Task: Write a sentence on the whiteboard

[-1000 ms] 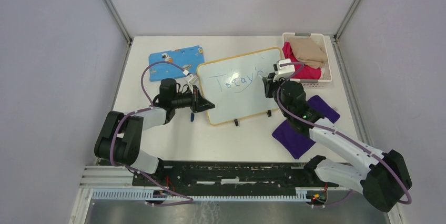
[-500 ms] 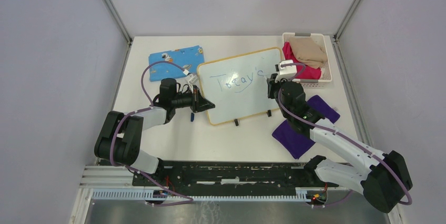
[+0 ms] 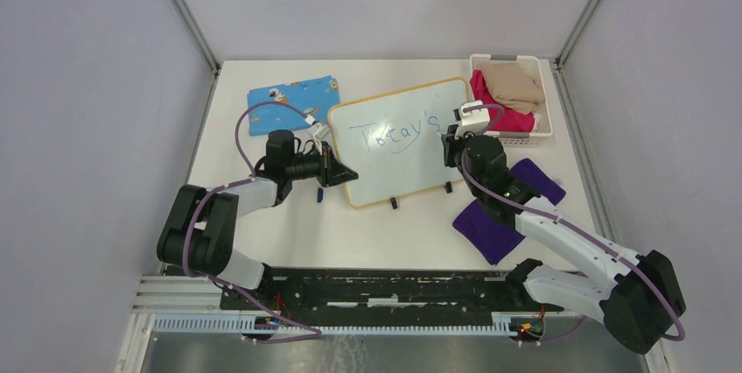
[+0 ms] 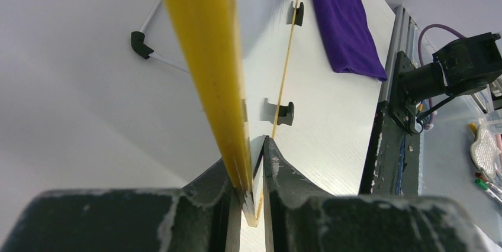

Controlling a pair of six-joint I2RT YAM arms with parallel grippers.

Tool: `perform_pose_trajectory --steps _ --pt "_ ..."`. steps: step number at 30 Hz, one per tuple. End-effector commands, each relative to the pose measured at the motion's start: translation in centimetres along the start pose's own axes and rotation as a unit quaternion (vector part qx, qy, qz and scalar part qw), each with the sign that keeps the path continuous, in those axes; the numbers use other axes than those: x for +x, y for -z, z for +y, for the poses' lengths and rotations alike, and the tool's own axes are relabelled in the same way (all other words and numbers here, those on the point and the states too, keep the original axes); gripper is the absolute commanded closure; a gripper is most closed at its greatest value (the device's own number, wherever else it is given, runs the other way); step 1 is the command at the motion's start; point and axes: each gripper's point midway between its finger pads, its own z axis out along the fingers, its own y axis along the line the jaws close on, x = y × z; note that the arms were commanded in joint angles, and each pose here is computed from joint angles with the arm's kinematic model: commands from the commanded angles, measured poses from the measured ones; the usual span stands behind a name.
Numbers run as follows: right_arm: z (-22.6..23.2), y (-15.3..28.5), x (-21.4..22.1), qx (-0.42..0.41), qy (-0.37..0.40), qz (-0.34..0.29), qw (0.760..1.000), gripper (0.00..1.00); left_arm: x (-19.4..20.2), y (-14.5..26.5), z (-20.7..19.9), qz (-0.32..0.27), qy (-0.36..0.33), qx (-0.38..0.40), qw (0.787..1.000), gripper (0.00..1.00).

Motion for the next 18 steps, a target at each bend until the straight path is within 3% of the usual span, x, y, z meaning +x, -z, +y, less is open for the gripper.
perform_pose_trajectory --steps 1,11,18 --pt "2.1 -0.1 0.2 -0.046 -0.006 0.015 0.999 1.0 1.0 -0.2 1.3 0.019 -0.04 -0.035 0.998 0.82" --pt "4.2 0.1 -2.1 -0.092 -0.041 -0.016 0.995 1.0 1.0 -0.2 1.4 0.021 -0.042 -0.037 0.998 0.82" --pt "3.0 3.6 -4.3 -0.105 -0.017 -0.075 0.991 1.0 1.1 -0.3 1.4 0.022 -0.04 -0.037 0.998 0.82"
